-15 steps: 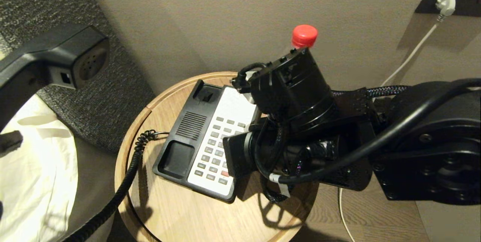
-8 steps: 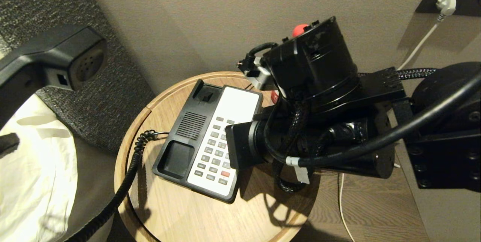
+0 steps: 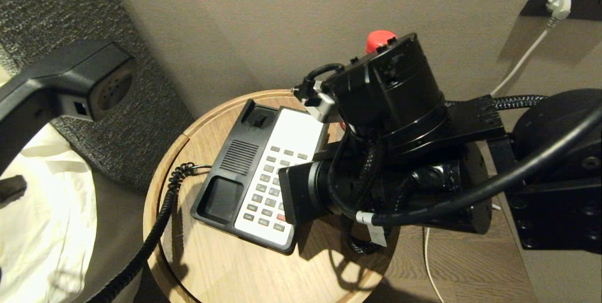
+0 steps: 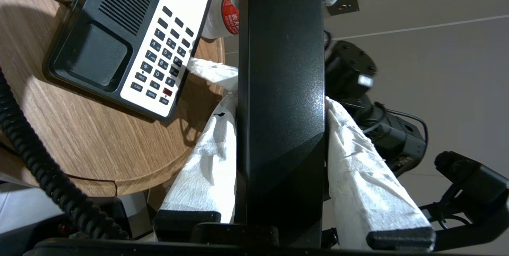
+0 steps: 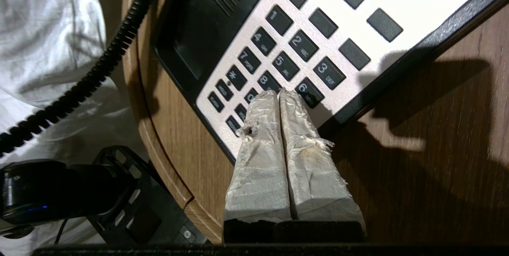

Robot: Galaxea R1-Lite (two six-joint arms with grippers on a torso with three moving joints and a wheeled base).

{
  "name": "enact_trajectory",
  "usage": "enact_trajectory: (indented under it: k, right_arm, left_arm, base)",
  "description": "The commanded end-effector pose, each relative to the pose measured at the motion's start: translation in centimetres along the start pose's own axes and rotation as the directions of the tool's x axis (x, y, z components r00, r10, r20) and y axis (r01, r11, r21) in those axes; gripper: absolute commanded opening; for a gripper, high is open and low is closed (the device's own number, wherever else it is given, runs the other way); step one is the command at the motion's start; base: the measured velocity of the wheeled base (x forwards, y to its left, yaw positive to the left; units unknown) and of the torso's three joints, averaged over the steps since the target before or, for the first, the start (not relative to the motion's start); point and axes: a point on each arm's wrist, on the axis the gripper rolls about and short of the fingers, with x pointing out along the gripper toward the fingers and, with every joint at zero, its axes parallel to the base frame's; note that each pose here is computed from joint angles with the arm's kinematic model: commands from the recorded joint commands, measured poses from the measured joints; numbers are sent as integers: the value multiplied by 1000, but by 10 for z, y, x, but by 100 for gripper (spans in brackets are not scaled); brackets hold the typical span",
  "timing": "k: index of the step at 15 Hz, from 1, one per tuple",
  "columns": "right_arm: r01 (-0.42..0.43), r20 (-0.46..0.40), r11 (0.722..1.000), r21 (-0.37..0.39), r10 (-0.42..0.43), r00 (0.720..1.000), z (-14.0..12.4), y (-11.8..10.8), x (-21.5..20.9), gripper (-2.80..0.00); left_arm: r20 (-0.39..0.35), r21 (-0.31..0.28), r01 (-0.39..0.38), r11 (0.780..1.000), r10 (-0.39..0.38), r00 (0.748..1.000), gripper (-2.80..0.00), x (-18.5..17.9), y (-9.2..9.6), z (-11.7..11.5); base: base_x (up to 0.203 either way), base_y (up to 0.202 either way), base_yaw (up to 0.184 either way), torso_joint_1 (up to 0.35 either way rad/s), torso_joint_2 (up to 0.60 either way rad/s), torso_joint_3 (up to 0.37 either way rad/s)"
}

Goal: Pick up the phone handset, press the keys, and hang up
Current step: Dial the number

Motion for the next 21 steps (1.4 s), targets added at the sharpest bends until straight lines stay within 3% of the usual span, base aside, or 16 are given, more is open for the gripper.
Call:
enact_trajectory:
  k: [1, 16, 21]
  right_arm:
    - [10, -18, 1000, -2, -10, 1000, -4, -1, 5, -280]
    - [59, -59, 998, -21, -60, 996, -14, -12, 15, -280]
    - [46, -37, 999, -13, -46, 998, -9, -11, 9, -280]
  left_arm:
    - [-4, -7, 0, 1000, 0, 1000, -280, 0, 0, 0]
    - [-15, -9, -5, 1000, 4, 1000, -280, 1, 3, -2]
    - [-18, -10, -8, 1000, 8, 1000, -280, 2, 5, -3]
  base:
    - [0, 0, 0, 0, 0, 0]
    - [0, 0, 0, 0, 0, 0]
    - [0, 0, 0, 0, 0, 0]
